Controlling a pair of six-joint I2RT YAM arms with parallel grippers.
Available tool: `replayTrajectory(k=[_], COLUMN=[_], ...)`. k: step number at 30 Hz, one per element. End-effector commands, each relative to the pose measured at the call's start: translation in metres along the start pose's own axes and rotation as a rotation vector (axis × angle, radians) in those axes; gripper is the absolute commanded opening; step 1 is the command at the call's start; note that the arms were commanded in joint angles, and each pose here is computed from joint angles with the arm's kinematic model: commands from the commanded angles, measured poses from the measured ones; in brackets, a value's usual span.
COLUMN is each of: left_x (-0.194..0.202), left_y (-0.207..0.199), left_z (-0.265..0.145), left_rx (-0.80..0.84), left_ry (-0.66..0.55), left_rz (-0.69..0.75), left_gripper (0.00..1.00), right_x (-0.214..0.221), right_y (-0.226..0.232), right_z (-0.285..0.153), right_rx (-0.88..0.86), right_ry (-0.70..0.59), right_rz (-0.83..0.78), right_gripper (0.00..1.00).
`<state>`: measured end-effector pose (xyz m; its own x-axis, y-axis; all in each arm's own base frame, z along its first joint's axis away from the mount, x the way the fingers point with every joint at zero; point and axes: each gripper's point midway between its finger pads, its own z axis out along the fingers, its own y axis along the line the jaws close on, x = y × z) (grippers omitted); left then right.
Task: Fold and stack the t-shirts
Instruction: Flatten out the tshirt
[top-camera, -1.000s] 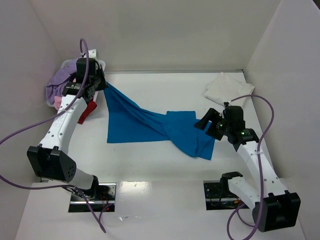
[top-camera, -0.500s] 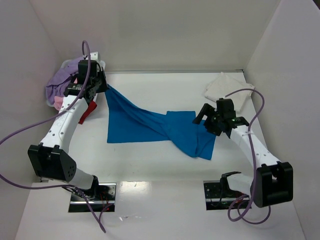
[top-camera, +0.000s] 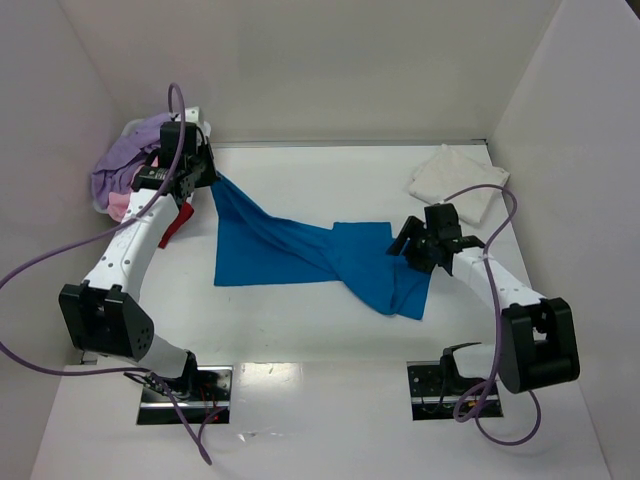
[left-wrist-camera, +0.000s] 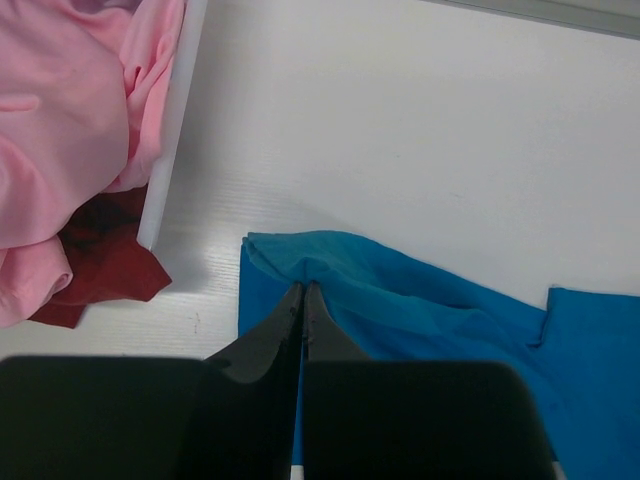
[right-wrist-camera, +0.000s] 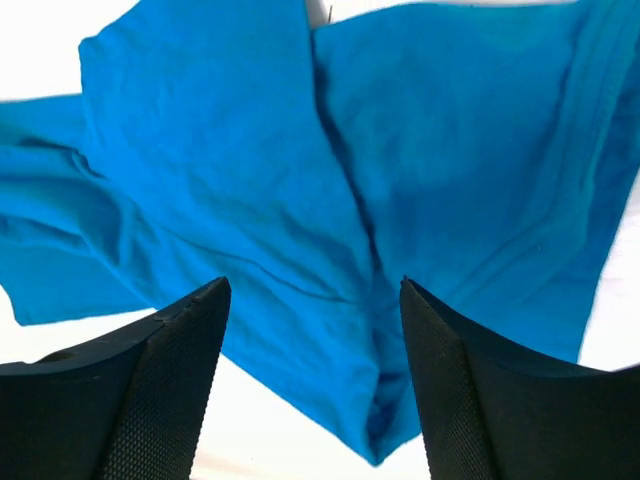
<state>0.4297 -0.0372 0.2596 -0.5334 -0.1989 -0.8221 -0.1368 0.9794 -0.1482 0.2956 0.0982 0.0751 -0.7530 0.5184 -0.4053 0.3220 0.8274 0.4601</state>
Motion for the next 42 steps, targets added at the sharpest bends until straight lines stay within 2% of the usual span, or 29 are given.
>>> replayTrajectory(k=[1,10,15,19,24,27,28,34,40,42], left_x=[-0.007,-0.005,-0.005,-0.005,-0.005,-0.005,-0.002,-0.002,-0.006,-0.014], left_y=[-0.001,-0.001,-0.001,-0.001,-0.001,-0.001,0.000,0.000,-0.001,-0.002], left_z=[0.005,0.008,0.008,0.008,0.008,0.008,0.011,0.011,0.010,0.006], left_rx=[0.010,0.007,0.007,0.007,0.007,0.007,0.005,0.005,0.007,0.011], left_ry=[-0.027,-0.018,-0.018,-0.018,-0.018,-0.018,-0.010,-0.009,-0.018,-0.032], left_rz=[0.010,0.011,0.011,0.011,0.011,0.011,0.012,0.012,0.020,0.019], left_gripper=[0.00,0.00,0.00,0.00,0.00,0.00,0.00,0.00,0.00,0.00], right_x=[-0.001,0.007,0.000,0.003,0.006,0.001,0.003,-0.009,-0.045,-0.069], right_y=[0.006,0.005,0.013,0.012,0.010,0.011,0.010,0.016,0.048,0.073], right_z=[0.013,0.030,0.035,0.045,0.051,0.051,0.050,0.038,0.004,-0.018], right_rx=[-0.018,-0.016,-0.031,-0.006,0.018,0.019,0.025,0.023,-0.038,-0.096], right_ry=[-0.010,0.011,-0.011,0.009,0.017,0.004,0.011,-0.035,-0.135,-0.198], right_rz=[-0.021,-0.026,-0.035,-0.044,-0.049,-0.050,-0.049,-0.052,-0.038,-0.041], right_gripper=[0.73,0.70,0.61,0.59,0.51,0.38,0.28,0.00,0.00,0.00])
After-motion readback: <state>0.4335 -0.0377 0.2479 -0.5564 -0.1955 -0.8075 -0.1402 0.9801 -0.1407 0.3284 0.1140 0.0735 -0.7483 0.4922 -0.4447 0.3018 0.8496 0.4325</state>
